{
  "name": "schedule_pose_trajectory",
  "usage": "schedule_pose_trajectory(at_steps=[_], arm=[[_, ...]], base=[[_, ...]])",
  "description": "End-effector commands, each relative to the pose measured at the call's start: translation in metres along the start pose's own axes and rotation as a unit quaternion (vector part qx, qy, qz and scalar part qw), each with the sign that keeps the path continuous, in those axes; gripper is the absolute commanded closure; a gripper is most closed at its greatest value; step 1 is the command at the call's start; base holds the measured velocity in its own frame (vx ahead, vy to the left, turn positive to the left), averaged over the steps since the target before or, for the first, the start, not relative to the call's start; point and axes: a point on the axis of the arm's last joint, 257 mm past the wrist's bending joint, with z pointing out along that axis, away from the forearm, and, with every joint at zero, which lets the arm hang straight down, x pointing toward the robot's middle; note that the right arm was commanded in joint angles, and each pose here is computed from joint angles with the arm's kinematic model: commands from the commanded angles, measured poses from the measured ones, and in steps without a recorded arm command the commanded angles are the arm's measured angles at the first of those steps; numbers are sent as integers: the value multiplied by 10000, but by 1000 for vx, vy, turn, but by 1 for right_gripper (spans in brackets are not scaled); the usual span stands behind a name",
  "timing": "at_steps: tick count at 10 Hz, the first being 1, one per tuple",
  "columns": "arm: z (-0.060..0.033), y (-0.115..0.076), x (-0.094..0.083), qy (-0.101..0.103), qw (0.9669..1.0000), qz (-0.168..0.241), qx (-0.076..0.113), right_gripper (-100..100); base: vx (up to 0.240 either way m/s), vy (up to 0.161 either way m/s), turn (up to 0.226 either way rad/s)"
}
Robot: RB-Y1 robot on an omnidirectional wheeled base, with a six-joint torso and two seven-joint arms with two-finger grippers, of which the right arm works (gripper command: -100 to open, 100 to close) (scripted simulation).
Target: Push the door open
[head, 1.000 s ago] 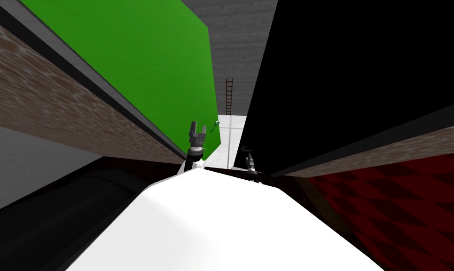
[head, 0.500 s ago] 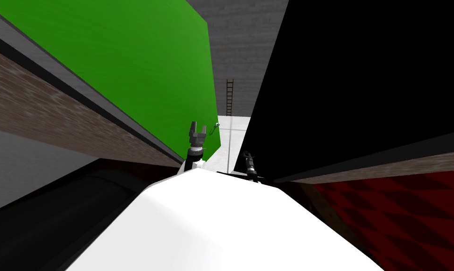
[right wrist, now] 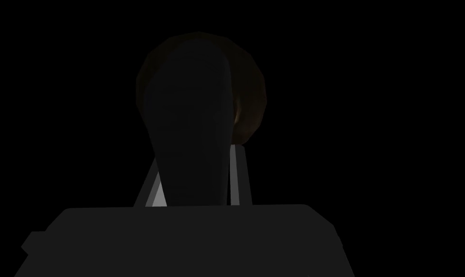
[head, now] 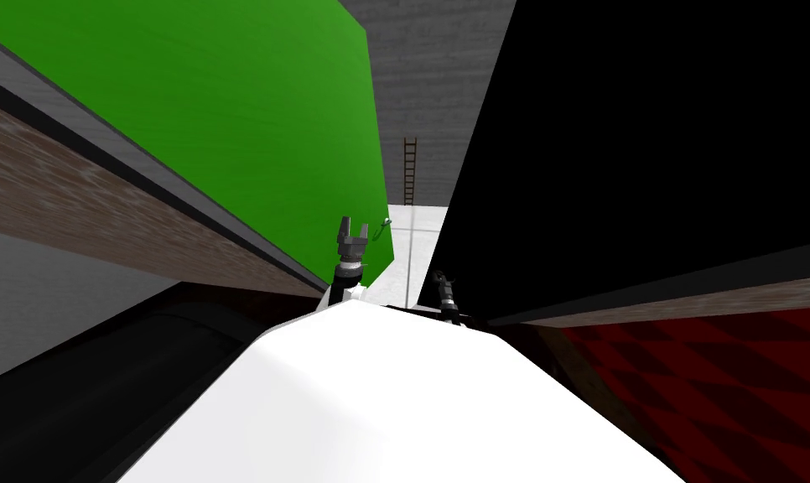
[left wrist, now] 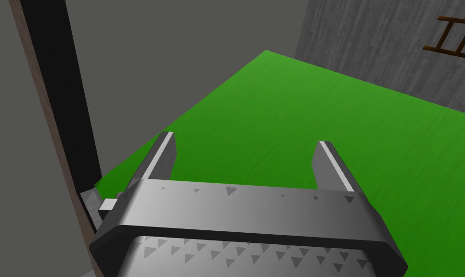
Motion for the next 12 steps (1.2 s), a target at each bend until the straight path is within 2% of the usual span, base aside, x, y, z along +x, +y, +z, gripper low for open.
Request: schedule_pose_trajectory(at_steps=[1, 2, 3, 6, 12], arm=[[-5, 0, 3, -4, 10000, 13, -3, 100], [-5, 0, 3, -4, 10000, 13, -3, 100], [-12, -22, -94, -79, 10000, -41, 30, 100], [-3, -19, -234, -201, 9997, -108, 30, 100], [18, 4, -603, -585, 9980, -240, 23, 100]], base=[[-12, 5, -10], [-7, 3, -4], [98, 44, -47], [183, 37, -47], [174, 54, -86]])
